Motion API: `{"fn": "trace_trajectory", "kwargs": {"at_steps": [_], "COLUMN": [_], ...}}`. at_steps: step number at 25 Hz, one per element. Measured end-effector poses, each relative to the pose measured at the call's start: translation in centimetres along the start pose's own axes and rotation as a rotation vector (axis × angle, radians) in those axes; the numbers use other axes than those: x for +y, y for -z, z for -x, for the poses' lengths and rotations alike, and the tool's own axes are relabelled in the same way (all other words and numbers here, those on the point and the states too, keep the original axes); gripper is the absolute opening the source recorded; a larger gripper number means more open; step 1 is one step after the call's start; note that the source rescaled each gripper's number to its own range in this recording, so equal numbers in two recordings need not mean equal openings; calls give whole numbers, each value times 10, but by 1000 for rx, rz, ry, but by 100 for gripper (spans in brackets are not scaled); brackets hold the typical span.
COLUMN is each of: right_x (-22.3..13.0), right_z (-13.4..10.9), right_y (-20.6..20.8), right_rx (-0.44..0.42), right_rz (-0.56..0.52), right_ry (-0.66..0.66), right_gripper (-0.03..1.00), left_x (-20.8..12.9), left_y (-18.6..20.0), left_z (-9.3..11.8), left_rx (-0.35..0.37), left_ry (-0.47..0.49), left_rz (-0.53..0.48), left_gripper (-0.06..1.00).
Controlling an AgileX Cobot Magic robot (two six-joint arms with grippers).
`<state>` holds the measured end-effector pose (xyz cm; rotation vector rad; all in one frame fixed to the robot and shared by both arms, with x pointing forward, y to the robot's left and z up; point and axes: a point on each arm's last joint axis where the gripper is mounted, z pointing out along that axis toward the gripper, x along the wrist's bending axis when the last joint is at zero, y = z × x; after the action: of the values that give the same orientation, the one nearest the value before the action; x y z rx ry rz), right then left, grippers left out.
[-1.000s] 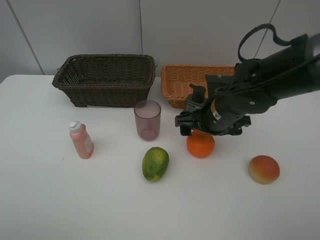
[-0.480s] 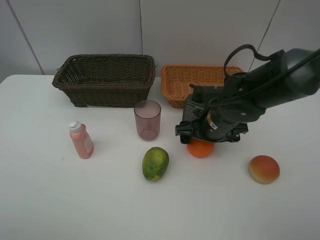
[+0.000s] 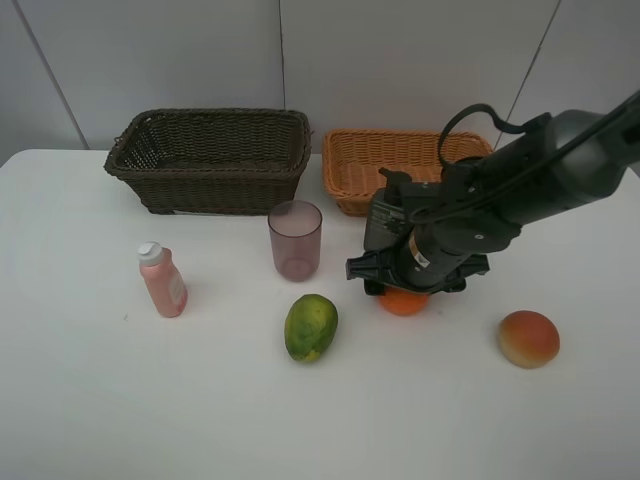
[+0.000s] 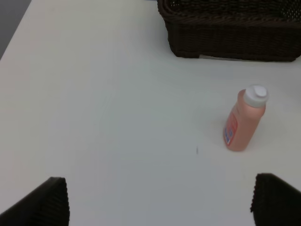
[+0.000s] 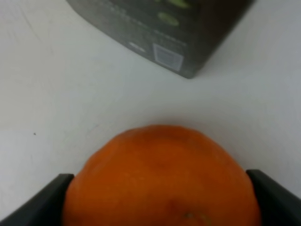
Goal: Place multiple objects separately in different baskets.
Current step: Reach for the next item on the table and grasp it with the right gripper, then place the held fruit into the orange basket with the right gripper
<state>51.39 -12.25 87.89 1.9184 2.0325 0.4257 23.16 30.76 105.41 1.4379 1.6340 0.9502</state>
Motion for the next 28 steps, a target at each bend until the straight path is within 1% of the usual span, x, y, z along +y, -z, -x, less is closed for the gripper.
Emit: {"fn": "trace_trajectory", "kwargs": {"at_steps": [24, 28], "right_x": [0, 5], "right_z": [0, 3], "right_y": [0, 15], "right_rx": [1, -5], "right_rz": [-2, 19], "right_ry": [-8, 19], "right_gripper": [58, 58], "left_x": [0, 0], "left_y": [0, 0], "left_z": [0, 0], "left_rx": [0, 0], "left_ry": [0, 0], "left_rz": [0, 0], "left_gripper": [100, 100]}}
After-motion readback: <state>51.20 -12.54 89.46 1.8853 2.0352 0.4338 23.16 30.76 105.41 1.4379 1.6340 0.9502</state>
